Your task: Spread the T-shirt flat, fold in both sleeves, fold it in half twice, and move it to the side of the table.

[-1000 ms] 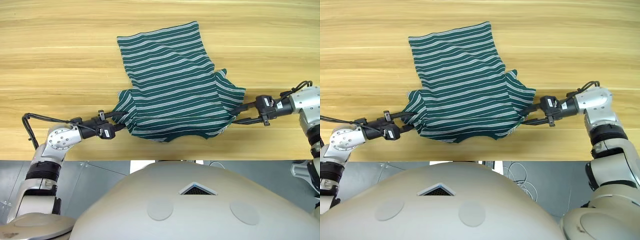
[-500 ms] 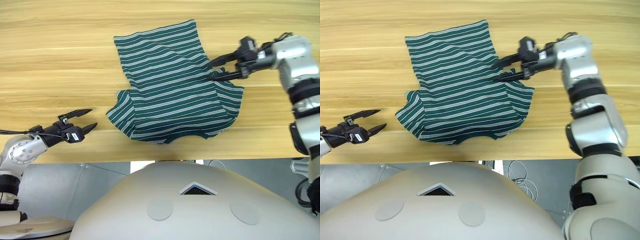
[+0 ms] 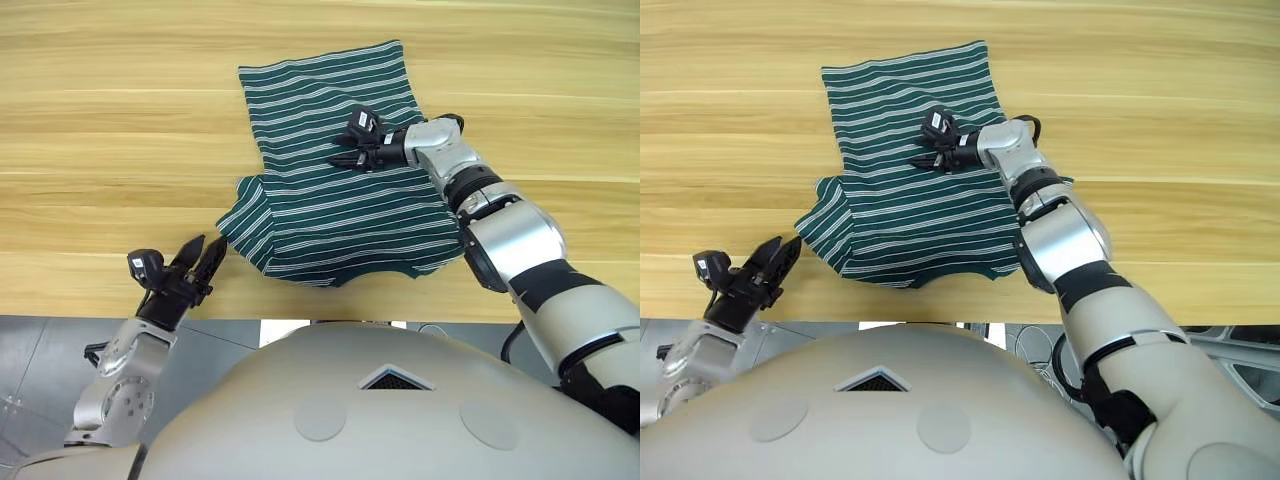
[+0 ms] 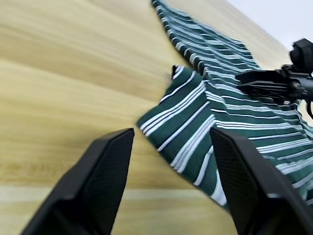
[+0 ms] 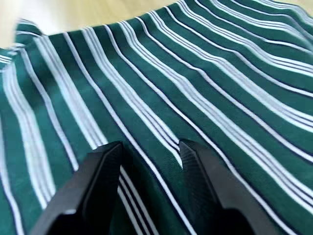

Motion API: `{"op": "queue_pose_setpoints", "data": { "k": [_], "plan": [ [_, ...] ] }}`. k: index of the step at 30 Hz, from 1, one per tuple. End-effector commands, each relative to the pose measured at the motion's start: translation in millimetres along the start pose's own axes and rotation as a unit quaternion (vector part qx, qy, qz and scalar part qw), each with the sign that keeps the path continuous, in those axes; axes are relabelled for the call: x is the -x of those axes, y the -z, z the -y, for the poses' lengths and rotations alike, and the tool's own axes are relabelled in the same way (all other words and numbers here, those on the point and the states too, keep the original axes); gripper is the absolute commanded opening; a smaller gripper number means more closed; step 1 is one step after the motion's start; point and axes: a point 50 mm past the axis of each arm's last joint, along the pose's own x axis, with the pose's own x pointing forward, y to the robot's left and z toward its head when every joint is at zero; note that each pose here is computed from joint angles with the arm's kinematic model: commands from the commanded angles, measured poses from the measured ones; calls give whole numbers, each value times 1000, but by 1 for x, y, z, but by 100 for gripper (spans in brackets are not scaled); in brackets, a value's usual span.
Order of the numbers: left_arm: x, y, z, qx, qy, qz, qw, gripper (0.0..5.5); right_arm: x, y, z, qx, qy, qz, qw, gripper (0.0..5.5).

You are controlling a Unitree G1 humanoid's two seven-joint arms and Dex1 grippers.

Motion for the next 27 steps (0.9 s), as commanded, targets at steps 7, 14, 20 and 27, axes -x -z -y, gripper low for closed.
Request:
{"op": "queue_pose_setpoints", "data": {
  "k": [7,14,20,27],
  "plan": [
    [-28,6,-19,32,-54,-30,998,278,2,0,4,20,25,-5,999,216],
    [-44,17,-19,32,-56,-58,996,278,1,-8,3,37,11,15,999,216],
    [-38,29,-9,30,-44,-78,996,278,2,-10,4,43,9,20,999,216],
    [-31,33,-5,13,-48,-91,995,278,4,-13,7,42,14,28,999,216]
  ]
}}
